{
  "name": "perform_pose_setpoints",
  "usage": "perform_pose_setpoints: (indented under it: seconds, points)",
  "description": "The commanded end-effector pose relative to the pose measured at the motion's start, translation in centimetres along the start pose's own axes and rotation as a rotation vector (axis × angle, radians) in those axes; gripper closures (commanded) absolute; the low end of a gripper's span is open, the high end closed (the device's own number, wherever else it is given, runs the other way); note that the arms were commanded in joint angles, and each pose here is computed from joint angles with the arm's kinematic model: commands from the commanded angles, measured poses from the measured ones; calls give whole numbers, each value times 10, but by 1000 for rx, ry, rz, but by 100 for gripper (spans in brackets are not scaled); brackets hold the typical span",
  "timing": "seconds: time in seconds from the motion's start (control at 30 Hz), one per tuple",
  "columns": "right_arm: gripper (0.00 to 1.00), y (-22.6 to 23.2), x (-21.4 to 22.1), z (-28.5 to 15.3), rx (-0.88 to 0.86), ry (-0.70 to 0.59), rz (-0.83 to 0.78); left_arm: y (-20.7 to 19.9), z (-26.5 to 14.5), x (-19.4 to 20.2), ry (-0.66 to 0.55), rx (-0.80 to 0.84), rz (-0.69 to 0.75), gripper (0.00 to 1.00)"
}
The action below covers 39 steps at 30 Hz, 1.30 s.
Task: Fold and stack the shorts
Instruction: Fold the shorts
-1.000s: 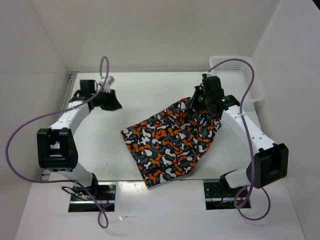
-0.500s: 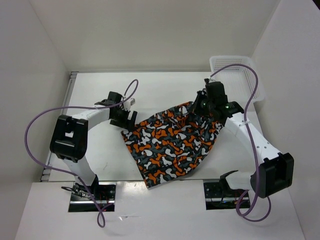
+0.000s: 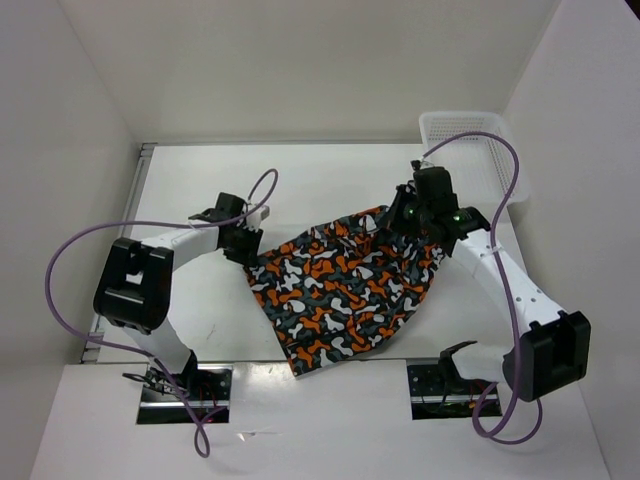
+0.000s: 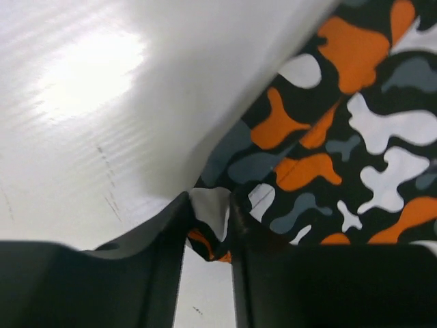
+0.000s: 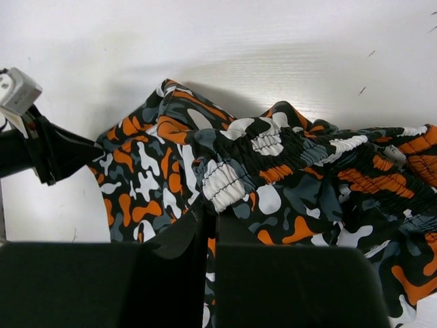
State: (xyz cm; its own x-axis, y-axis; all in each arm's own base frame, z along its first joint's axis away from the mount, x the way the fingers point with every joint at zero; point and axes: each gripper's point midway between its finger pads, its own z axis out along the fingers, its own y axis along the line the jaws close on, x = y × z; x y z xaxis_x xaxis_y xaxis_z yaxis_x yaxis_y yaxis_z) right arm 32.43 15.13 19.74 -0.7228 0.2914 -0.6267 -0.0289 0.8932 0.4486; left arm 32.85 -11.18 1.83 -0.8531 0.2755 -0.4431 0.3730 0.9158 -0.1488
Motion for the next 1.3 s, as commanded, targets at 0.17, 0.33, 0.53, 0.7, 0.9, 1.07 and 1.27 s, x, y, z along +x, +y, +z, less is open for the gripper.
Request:
perform_pose_setpoints:
  seconds: [0.17, 0.33, 0.53, 0.7, 0.9, 1.07, 1.27]
  points:
    - [100, 7, -13, -11, -37, -62, -7, -29, -22, 1, -3, 114, 18, 100]
    - [100, 20, -35, -29, -54, -112, -33, -32, -102, -75, -236, 71, 65, 100]
    - [100, 38, -66, -55, -96, -187, -58, -40, -230, -163, -601, 59, 130, 100]
    - [100, 45, -67, -71, -125, -202, -63, -50, -294, -179, -776, 90, 186, 100]
    - [100, 74, -100, -141, -205, -341, -121, -39, -387, -198, -973, 28, 220, 100]
    - [100, 112, -129, -235, -334, -499, -204, -63, -516, -205, -1227, -61, 331, 100]
    - [100, 138, -123, -308, -474, -563, -267, -90, -600, -187, -1393, -143, 391, 100]
